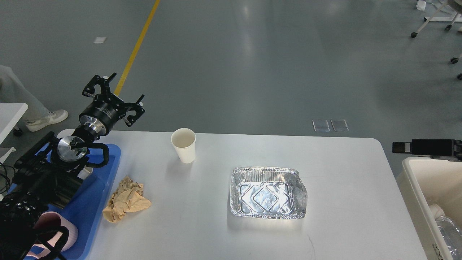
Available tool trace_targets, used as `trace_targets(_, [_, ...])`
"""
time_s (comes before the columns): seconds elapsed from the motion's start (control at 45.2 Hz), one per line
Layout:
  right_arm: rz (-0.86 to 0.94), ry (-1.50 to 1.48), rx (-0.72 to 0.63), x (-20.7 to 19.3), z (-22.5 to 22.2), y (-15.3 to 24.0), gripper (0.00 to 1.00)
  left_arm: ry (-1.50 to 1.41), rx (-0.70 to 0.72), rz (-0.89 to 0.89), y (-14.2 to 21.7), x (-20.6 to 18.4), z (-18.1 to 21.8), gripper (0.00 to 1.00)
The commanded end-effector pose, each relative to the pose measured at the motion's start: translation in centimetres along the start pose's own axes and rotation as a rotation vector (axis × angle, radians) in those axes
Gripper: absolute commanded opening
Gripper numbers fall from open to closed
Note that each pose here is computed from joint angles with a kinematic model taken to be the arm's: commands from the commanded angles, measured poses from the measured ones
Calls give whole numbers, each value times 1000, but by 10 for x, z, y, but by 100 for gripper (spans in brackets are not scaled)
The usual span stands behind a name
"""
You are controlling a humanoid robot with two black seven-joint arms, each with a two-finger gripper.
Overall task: Tidy desktop
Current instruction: 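Extend the right gripper toward the foil container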
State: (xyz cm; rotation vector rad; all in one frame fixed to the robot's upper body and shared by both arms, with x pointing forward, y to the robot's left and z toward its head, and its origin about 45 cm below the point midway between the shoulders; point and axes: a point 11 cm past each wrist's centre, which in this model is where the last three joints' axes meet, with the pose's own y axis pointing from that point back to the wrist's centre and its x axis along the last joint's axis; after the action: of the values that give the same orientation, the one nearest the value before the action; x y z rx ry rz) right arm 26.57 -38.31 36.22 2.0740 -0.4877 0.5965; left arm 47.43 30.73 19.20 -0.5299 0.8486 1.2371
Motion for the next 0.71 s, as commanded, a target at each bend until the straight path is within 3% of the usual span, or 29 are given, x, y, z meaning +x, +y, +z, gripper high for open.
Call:
trace_targets(0.0, [42, 36, -12, 9, -11, 23, 100, -3, -2, 3, 1, 1, 2, 97])
trace_targets(0.376, [151, 94, -35, 35, -24, 62, 100, -15, -11, 8, 3, 3, 11, 97])
trace_targets(0.576, [133, 87, -35, 32, -22, 57, 100, -19, -14, 12, 4, 5, 13, 97])
trace_targets(0.686, [77, 68, -10, 24, -17, 34, 100, -19, -12, 13, 5, 6, 13, 97])
